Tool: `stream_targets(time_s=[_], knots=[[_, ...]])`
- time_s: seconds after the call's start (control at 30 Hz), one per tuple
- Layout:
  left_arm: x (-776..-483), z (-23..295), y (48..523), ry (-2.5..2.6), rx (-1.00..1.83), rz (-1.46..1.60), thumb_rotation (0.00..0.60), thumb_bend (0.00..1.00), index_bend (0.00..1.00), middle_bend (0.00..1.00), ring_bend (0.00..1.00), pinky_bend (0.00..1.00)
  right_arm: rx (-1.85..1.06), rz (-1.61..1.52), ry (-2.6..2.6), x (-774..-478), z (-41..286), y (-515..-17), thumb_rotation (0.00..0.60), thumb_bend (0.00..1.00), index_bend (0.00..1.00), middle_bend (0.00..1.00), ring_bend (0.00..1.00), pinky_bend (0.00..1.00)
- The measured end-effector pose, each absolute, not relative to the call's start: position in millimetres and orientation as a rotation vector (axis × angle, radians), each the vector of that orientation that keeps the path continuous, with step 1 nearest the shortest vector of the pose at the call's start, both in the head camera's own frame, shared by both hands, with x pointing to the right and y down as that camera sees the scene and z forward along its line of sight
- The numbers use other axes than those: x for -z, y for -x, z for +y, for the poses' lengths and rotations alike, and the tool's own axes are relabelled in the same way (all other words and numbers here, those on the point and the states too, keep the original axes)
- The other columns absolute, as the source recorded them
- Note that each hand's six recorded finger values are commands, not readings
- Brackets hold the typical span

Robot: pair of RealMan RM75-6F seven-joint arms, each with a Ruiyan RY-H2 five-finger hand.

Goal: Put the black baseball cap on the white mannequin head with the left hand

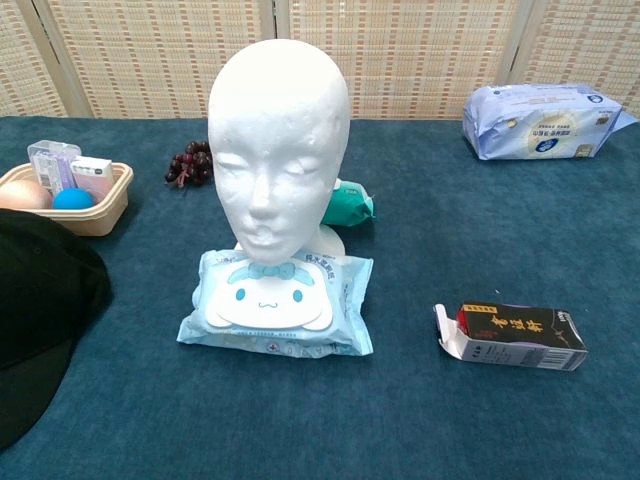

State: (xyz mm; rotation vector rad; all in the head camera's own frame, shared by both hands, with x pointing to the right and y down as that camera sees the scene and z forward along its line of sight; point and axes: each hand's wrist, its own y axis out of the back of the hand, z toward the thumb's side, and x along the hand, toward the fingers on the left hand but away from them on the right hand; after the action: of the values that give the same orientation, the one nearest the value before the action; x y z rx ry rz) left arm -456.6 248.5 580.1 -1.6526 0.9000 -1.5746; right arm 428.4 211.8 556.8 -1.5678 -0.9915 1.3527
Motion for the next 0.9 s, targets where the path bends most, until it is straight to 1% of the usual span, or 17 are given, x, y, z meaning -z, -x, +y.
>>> stream_targets(time_s=[0.3, 0.4, 0.5, 0.57, 0.6, 0.7, 0.73, 0.77, 0.8, 0.87, 0.9], knots=[[-578.5, 246.1, 447.4, 1.651, 1.557, 0.908, 0.6, 0.15, 0.4, 0.42, 0.36, 0.51, -1.345, -0.988, 1.571, -558.5, 211.2, -426.1, 0.6, 0.16, 0.6, 0.6, 0.46, 0.59], [-578.6, 246.9, 445.3, 1.648, 1.552, 0.897, 0.6, 0.15, 0.43, 0.43, 0.38, 0.53, -1.348, -0.987, 1.572, -558.9, 211.6, -426.3, 0.6, 0.16, 0.6, 0.6, 0.46, 0.59], [-577.9, 247.4, 442.1, 1.648, 1.545, 0.892, 0.6, 0.15, 0.46, 0.45, 0.41, 0.57, -1.345, -0.988, 1.574, -558.7, 211.3, -425.9, 0.6, 0.16, 0.6, 0.6, 0.46, 0.59], [-576.2, 247.7, 440.7, 1.637, 1.539, 0.881, 0.6, 0.19, 0.48, 0.47, 0.45, 0.63, -1.343, -0.987, 1.577, -558.5, 211.8, -425.7, 0.6, 0.16, 0.6, 0.6, 0.46, 0.59], [-575.3, 248.4, 440.2, 1.631, 1.536, 0.87, 0.6, 0.22, 0.49, 0.47, 0.45, 0.64, -1.343, -0.987, 1.578, -558.5, 211.9, -425.8, 0.6, 0.16, 0.6, 0.6, 0.46, 0.59], [-571.7, 252.1, 436.1, 1.637, 1.522, 0.839, 0.6, 0.38, 0.49, 0.48, 0.46, 0.65, -1.343, -0.988, 1.579, -558.4, 211.8, -426.0, 0.6, 0.16, 0.6, 0.6, 0.46, 0.59], [-570.3, 253.2, 434.6, 1.646, 1.518, 0.834, 0.6, 0.46, 0.5, 0.48, 0.46, 0.65, -1.343, -0.988, 1.579, -558.3, 211.7, -426.0, 0.6, 0.16, 0.6, 0.6, 0.46, 0.59], [-568.2, 254.5, 432.7, 1.661, 1.512, 0.831, 0.6, 0.57, 0.5, 0.48, 0.46, 0.65, -1.342, -0.989, 1.58, -558.3, 211.7, -426.0, 0.6, 0.16, 0.6, 0.6, 0.46, 0.59], [-566.5, 255.4, 431.1, 1.674, 1.506, 0.829, 0.6, 0.63, 0.5, 0.49, 0.46, 0.65, -1.342, -0.99, 1.58, -558.2, 211.6, -426.1, 0.6, 0.16, 0.6, 0.6, 0.46, 0.59], [-562.1, 257.7, 427.5, 1.71, 1.489, 0.826, 0.6, 0.83, 0.52, 0.51, 0.48, 0.66, -1.345, -0.99, 1.579, -558.5, 211.2, -426.7, 0.6, 0.16, 0.6, 0.6, 0.46, 0.59], [-559.9, 258.7, 426.0, 1.727, 1.482, 0.826, 0.6, 0.88, 0.54, 0.53, 0.5, 0.66, -1.346, -0.991, 1.579, -558.7, 211.0, -426.9, 0.6, 0.16, 0.6, 0.6, 0.46, 0.59]])
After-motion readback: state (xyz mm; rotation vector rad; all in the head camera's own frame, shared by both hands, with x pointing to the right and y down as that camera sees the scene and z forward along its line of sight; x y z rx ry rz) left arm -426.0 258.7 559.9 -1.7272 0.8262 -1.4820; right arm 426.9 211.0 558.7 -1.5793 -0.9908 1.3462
